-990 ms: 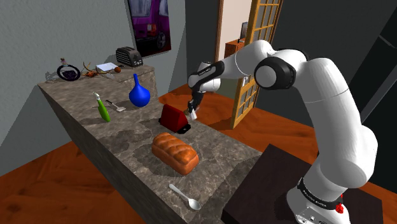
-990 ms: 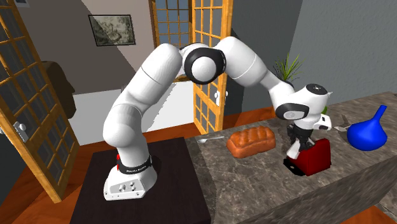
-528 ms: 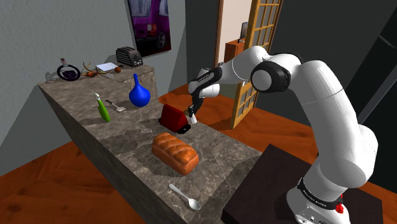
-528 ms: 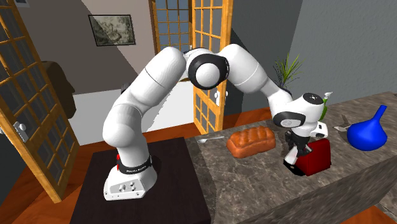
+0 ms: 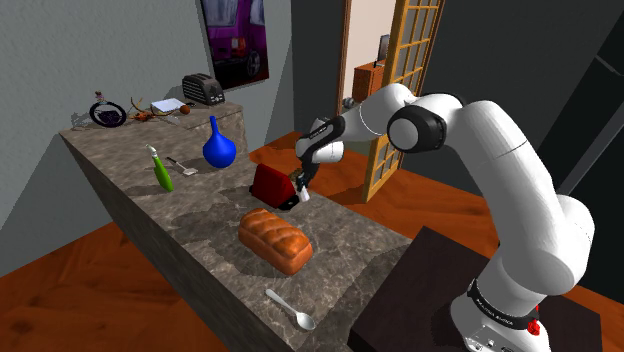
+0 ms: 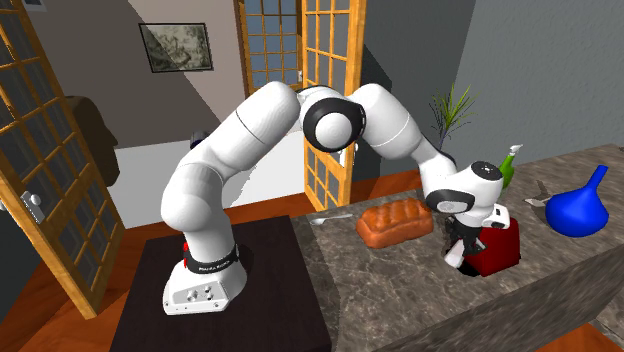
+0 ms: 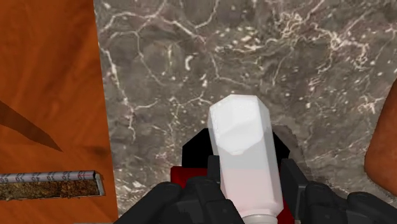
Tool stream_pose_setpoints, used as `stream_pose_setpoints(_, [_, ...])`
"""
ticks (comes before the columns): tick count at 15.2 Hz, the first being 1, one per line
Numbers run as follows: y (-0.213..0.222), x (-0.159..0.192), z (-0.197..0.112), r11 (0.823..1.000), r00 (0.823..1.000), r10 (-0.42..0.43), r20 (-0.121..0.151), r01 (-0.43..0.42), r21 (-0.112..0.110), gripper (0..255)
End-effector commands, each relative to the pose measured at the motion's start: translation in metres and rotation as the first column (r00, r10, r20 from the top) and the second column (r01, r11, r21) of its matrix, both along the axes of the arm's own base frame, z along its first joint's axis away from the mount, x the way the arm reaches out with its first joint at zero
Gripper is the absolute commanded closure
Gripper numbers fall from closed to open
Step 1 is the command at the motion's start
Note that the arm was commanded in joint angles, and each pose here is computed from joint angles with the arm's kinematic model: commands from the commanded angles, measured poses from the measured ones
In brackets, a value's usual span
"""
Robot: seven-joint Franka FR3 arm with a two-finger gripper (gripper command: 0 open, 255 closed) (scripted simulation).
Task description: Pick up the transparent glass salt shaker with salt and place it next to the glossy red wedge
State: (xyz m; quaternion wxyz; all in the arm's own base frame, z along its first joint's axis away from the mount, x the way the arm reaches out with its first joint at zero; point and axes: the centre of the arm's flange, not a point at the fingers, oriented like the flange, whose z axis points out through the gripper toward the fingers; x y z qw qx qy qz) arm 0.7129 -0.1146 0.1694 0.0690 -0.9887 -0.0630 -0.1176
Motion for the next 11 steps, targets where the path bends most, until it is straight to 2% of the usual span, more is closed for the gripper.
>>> stream_pose_setpoints(1, [0.0,0.0,-0.01,1.0,1.0,0.0,0.001,0.0,0.0,255])
stream_pose_setpoints(6, [0.0,0.0,-0.04,1.0,1.0,0.0,0.001,0.0,0.0,255])
stream_pose_setpoints(11, [0.0,0.0,-0.04,1.0,1.0,0.0,0.001,0.0,0.0,255])
